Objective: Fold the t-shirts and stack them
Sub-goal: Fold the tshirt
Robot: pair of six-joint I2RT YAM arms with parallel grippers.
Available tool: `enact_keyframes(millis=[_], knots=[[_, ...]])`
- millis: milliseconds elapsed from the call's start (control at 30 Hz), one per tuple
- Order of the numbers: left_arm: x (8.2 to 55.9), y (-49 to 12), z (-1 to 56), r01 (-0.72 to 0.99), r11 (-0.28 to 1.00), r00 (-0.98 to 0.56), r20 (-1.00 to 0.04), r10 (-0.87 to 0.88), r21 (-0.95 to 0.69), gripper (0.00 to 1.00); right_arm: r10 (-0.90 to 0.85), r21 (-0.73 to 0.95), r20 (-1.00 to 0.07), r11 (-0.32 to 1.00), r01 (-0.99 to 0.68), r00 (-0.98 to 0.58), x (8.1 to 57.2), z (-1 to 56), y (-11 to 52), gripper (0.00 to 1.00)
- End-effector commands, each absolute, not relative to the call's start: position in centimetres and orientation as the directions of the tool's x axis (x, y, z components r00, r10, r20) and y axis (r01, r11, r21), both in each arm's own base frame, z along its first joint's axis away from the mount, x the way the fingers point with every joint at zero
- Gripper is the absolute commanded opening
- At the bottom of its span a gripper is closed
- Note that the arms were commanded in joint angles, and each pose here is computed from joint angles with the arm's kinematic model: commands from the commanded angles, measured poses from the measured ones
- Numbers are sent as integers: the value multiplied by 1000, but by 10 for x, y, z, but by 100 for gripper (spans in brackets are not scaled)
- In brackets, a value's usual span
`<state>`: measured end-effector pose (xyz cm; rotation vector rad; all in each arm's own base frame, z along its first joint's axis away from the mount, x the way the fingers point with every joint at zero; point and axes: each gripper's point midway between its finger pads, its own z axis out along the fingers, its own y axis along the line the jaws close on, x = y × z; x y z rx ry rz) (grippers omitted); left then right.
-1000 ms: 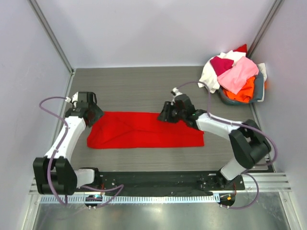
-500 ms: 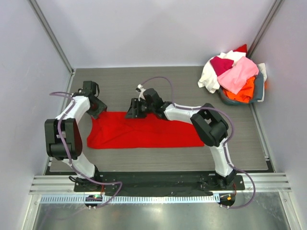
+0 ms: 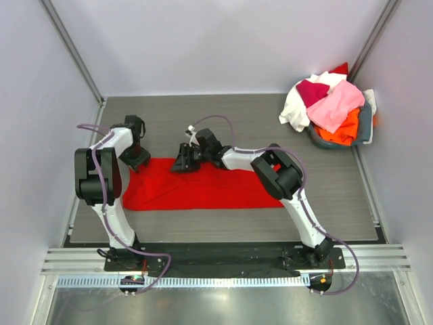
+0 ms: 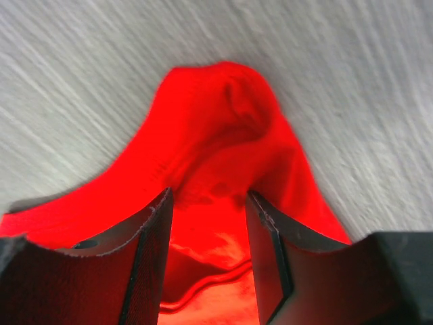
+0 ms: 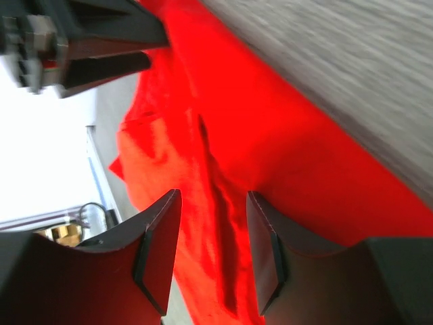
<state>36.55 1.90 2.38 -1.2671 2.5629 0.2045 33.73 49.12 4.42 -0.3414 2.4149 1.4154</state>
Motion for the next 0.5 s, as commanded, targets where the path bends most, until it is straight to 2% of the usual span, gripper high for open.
enact_keyframes(millis=[0,267,467], knots=[[364,31,29,-813,579,-561,-340,-755,57,48,-45,837,-422,364,-408,-906,327,76,508,49],[363,37,22,-803,584,-585,-337,-738,117,48,-129,823,-423,360,-440,-897,313,67,504,48],[364,37,23,-806,580,-581,-341,-739,116,48,-132,789,-461,392,-473,-878,322,62,505,49]])
